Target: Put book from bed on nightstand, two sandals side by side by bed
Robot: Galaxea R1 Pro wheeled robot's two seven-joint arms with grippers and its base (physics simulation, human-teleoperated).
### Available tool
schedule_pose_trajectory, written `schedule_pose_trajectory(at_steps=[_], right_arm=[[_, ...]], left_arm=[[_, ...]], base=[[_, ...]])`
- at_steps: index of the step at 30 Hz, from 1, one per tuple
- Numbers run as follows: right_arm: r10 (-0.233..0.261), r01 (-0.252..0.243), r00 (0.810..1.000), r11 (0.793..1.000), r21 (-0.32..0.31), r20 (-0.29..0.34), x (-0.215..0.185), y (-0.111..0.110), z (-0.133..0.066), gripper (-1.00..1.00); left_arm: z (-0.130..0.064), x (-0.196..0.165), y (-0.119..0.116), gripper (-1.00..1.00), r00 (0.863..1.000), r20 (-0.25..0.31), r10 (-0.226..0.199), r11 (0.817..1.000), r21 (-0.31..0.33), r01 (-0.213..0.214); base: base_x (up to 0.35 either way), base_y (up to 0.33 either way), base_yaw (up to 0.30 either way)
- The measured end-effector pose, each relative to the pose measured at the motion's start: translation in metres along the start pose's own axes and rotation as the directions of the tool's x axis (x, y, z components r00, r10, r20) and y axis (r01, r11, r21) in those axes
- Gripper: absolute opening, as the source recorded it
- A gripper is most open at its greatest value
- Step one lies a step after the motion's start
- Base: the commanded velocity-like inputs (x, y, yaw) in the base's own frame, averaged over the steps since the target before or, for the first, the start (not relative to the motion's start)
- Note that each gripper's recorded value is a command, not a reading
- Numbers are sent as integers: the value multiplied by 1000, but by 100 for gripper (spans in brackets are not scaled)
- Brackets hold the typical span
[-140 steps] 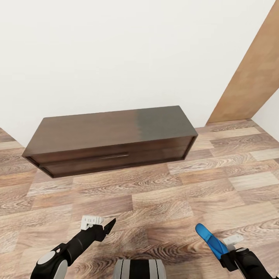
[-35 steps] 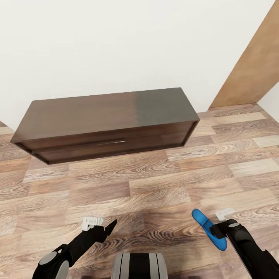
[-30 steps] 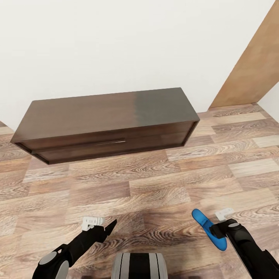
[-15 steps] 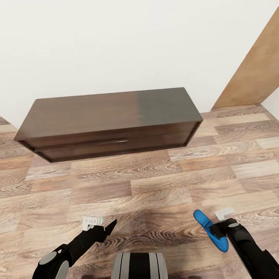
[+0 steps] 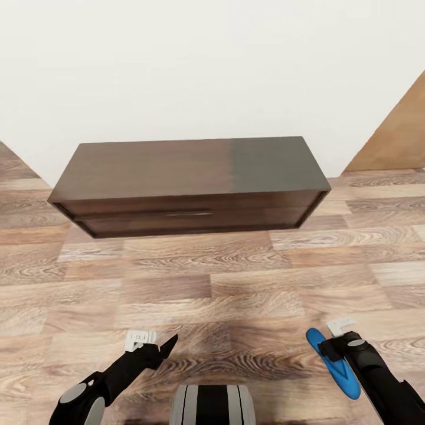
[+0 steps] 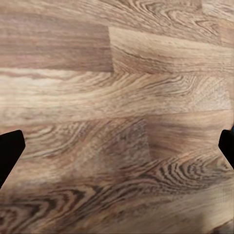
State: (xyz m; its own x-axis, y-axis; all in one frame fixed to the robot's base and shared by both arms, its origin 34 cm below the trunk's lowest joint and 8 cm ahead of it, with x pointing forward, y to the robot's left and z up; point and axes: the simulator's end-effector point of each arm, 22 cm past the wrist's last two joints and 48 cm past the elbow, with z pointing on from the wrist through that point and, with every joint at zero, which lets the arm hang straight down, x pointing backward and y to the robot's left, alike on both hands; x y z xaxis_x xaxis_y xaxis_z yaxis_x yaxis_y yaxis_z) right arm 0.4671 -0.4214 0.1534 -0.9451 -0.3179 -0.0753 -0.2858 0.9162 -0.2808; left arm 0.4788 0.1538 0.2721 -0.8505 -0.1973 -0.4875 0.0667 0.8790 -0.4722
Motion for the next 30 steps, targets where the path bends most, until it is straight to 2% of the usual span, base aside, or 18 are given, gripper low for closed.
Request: schedule_pose_trajectory(at_steps=[10,30], right_arm=[[0,0,1000,1000,0,2,0,0,0,100],[0,0,1000,1000,1,0,0,0,0,100]], left_arm=[[0,0,-1,100,1000,0,0,1000,0,0],[2,8,3,100,1000,-16,-7,1000,-9,7]], base=[[-226,0,20],[50,-45,0]])
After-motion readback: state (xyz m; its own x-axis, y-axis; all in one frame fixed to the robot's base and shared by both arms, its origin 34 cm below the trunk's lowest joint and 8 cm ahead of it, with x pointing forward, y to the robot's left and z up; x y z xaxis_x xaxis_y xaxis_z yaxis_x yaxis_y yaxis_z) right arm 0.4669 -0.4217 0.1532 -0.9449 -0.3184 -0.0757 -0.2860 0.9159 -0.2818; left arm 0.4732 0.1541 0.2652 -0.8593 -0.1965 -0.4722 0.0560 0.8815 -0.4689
